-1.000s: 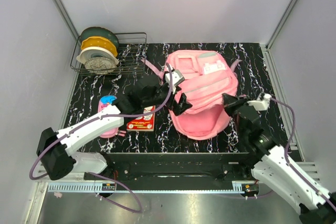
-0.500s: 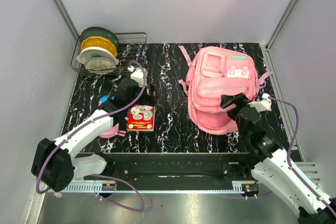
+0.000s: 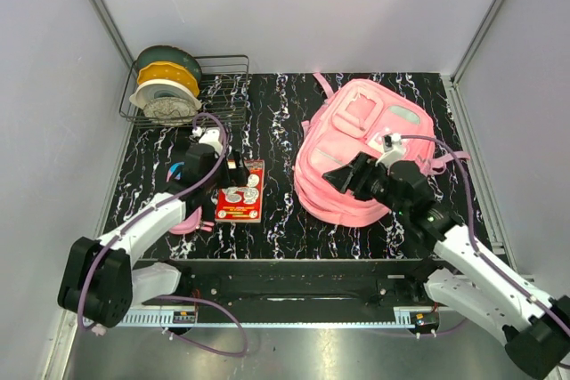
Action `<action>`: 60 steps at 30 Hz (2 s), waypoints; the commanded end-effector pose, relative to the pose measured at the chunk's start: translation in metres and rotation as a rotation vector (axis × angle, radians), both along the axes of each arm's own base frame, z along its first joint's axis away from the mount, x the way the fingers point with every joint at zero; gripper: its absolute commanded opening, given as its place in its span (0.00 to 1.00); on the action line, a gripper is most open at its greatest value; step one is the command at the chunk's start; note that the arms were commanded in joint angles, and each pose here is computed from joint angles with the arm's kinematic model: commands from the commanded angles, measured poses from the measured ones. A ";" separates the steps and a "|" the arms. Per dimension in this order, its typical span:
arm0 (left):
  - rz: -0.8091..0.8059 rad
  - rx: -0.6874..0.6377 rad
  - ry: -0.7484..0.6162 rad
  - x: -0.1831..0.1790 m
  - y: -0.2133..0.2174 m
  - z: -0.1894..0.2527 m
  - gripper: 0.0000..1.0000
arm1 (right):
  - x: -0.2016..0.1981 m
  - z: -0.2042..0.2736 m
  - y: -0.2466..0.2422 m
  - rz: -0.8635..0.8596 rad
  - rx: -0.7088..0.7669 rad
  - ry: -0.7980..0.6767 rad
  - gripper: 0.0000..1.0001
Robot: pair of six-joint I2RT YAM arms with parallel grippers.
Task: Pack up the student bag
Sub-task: Pick up the book from the center of the board.
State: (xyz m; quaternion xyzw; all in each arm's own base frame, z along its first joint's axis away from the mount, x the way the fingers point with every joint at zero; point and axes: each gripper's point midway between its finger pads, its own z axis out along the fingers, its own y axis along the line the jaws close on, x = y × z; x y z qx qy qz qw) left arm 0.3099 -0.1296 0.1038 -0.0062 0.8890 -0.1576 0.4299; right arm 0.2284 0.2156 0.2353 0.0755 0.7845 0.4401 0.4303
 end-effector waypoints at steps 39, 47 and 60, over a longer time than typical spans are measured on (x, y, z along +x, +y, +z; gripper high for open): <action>0.025 -0.189 0.121 -0.012 0.000 -0.054 0.99 | 0.075 -0.155 0.179 0.218 -0.135 0.340 0.70; 0.034 -0.207 0.165 -0.011 -0.004 -0.069 0.99 | 0.082 -0.187 0.185 0.184 -0.211 0.397 0.70; 0.075 -0.193 0.185 -0.009 0.001 -0.082 0.99 | 0.074 -0.233 0.179 0.168 -0.291 0.496 0.72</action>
